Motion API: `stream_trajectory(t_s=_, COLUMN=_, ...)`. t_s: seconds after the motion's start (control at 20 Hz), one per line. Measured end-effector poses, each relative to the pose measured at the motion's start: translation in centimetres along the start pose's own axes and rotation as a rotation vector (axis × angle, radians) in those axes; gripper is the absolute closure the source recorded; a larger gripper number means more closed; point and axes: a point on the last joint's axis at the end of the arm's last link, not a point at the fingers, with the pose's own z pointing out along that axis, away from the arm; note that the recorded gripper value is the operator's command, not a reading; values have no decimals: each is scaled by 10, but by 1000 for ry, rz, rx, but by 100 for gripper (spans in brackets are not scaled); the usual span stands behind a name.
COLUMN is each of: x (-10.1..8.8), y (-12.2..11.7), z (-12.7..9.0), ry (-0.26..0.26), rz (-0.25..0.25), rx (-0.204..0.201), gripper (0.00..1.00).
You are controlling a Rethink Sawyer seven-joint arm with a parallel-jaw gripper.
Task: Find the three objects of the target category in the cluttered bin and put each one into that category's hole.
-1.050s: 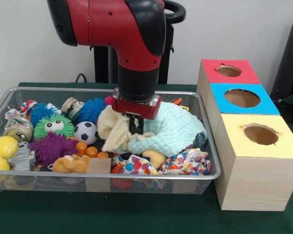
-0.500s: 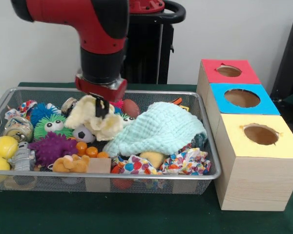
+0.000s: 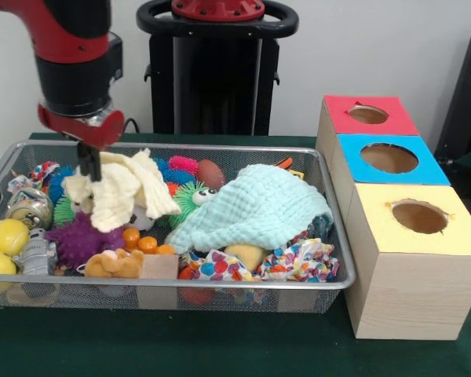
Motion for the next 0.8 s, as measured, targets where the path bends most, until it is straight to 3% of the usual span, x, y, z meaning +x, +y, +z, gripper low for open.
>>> stream_trajectory(t_s=0.15, x=-5, y=-27, z=4, ry=-8, rz=-27, rx=5, gripper=100)
stream_trajectory(t_s=0.45, x=-1, y=-45, z=16, ry=-35, rz=-102, rx=53, gripper=100)
stream_trajectory(t_s=0.5, x=0, y=-45, z=22, ry=-62, rz=-140, rx=70, gripper=0)
stream_trajectory(t_s=0.8, x=-2, y=-41, z=25, ry=-90, rz=-168, rx=71, gripper=0)
